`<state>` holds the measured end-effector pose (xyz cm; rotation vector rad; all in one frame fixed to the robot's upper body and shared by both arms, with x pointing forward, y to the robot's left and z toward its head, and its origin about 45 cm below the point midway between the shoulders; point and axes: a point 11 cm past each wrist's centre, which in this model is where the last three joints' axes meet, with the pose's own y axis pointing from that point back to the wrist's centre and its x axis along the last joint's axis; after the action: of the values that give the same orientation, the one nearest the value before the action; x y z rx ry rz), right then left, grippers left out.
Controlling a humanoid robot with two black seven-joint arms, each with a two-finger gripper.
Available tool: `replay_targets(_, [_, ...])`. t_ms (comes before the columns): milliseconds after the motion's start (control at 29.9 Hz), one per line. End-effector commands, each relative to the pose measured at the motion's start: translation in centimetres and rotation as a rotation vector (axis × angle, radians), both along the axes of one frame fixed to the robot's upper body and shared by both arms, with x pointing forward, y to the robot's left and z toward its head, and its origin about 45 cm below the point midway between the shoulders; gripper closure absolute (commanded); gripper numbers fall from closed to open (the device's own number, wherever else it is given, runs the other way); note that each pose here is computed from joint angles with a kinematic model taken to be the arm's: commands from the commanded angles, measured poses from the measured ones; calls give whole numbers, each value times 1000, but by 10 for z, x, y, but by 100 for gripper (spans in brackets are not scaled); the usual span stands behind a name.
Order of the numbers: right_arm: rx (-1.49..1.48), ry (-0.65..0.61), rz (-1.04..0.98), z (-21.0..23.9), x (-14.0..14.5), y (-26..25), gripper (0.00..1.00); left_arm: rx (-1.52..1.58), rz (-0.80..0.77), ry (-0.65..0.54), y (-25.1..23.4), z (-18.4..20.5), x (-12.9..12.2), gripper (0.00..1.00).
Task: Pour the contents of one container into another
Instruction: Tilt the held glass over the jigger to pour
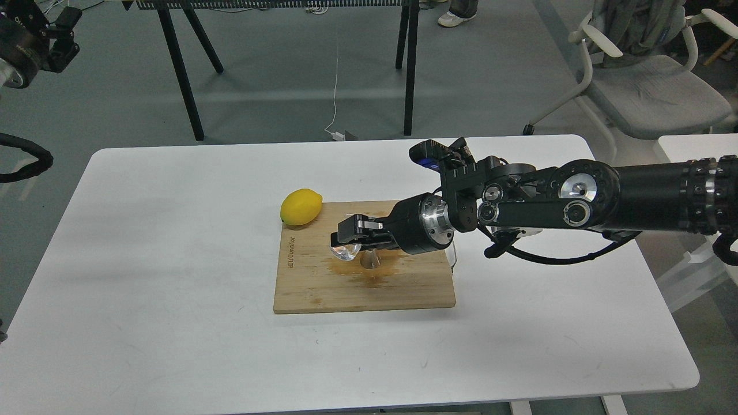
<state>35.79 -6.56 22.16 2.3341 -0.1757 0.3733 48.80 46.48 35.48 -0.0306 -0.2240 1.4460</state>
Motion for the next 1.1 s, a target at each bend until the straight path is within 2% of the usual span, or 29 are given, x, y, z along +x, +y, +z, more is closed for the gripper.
replay_targets(0, [23, 15, -32, 2, 2, -3, 98, 0, 0, 0, 0, 0, 0, 0])
replay_targets(1070, [77, 106, -131, -9, -3, -18, 98, 0, -2, 1, -1, 0, 0, 0])
